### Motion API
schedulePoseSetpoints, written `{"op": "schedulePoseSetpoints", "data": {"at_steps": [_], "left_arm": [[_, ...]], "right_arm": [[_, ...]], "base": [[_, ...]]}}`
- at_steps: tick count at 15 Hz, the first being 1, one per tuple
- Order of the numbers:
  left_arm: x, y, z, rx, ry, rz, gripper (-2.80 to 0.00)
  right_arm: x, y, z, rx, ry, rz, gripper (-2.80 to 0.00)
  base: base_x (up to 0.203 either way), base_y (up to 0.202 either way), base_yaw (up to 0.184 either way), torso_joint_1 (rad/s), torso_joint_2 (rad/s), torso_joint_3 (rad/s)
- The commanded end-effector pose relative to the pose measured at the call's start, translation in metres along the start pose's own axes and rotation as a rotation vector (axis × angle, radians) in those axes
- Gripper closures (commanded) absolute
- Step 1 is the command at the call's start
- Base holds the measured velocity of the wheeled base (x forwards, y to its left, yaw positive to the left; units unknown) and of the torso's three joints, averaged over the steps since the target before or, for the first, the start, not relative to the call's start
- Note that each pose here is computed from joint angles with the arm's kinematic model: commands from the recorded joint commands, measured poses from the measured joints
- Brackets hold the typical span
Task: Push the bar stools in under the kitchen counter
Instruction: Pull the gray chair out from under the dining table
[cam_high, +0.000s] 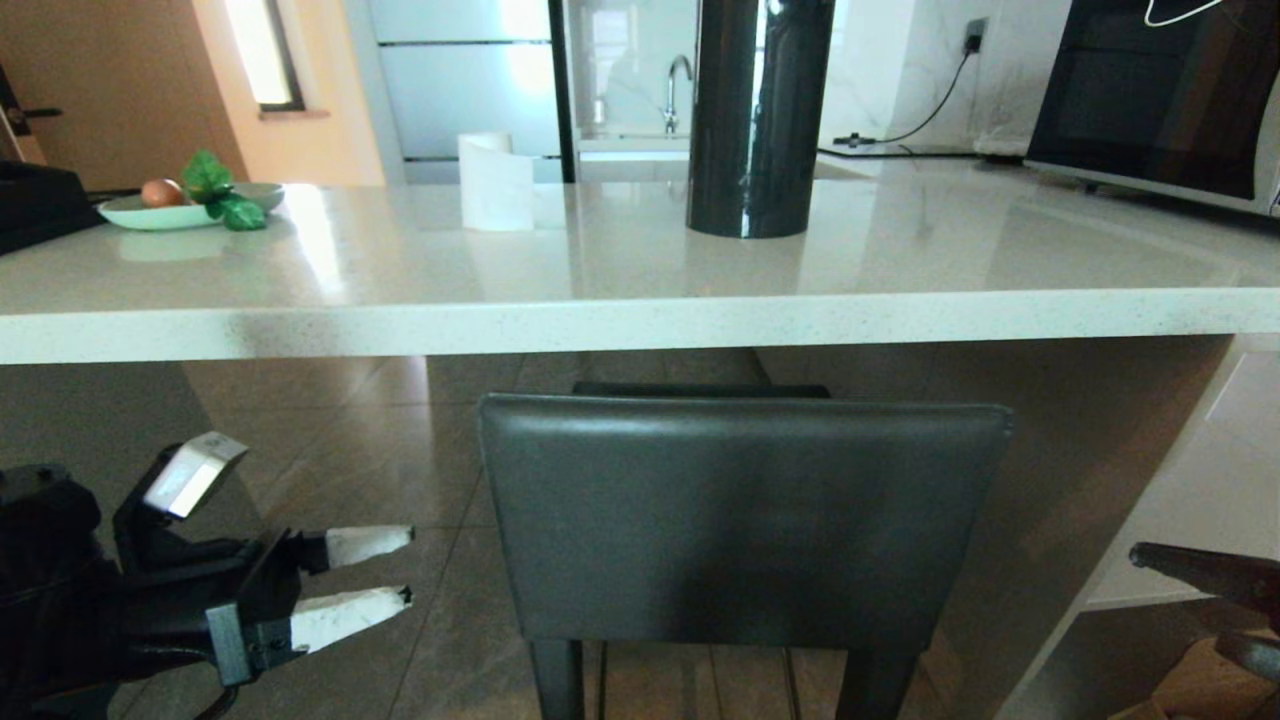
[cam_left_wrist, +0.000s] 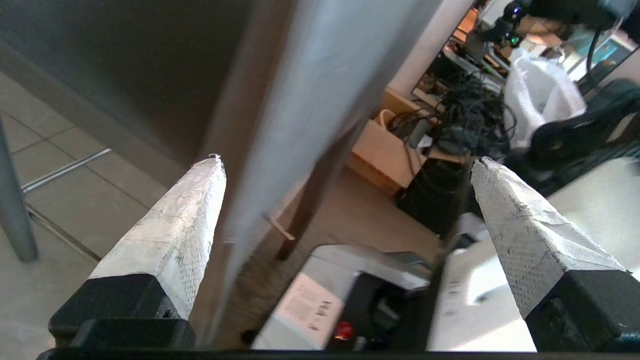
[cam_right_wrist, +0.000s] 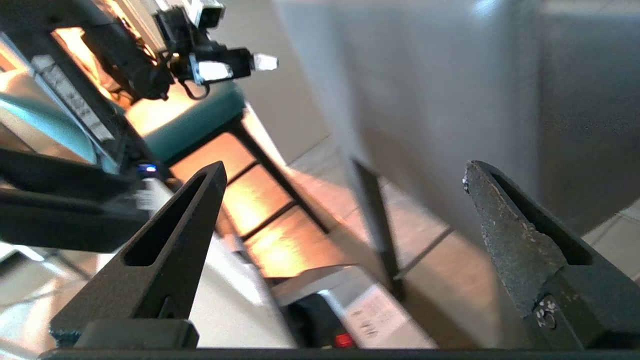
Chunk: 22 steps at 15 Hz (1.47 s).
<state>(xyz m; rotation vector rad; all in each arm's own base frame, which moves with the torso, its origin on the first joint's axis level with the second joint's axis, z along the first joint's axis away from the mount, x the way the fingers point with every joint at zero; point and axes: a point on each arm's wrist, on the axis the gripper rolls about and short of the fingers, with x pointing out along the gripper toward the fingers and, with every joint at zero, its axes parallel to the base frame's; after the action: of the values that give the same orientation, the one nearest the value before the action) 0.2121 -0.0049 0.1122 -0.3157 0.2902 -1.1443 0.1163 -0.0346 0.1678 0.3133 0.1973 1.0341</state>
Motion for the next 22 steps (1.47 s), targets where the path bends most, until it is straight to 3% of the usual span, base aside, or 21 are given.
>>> {"op": "schedulePoseSetpoints", "data": {"at_steps": [1, 3, 7, 13, 22], "left_arm": [[0.013, 0.033, -0.025, -0.059, 0.025, -0.017, -2.8], [0.028, 0.03, -0.02, -0.014, 0.03, -0.078, -2.8], [0.043, 0.045, -0.005, 0.03, 0.012, -0.107, -2.8], [0.044, 0.054, -0.001, 0.008, 0.006, -0.104, -2.8], [0.027, 0.068, 0.014, 0.098, -0.023, -0.099, -2.8]], "right_arm": [[0.002, -0.032, 0.0, -0.001, 0.002, 0.011, -2.8], [0.004, -0.048, 0.001, -0.024, 0.002, 0.017, -2.8], [0.019, -0.075, -0.009, -0.017, 0.028, 0.086, -2.8], [0.052, -0.117, -0.046, -0.05, 0.061, 0.157, -2.8], [0.063, -0.142, -0.032, -0.139, 0.047, 0.167, -2.8]], "base": [[0.0, 0.0, 0.0, 0.0, 0.0, 0.0], [0.0, 0.0, 0.0, 0.0, 0.0, 0.0], [0.0, 0.0, 0.0, 0.0, 0.0, 0.0], [0.0, 0.0, 0.0, 0.0, 0.0, 0.0], [0.0, 0.0, 0.0, 0.0, 0.0, 0.0]]}}
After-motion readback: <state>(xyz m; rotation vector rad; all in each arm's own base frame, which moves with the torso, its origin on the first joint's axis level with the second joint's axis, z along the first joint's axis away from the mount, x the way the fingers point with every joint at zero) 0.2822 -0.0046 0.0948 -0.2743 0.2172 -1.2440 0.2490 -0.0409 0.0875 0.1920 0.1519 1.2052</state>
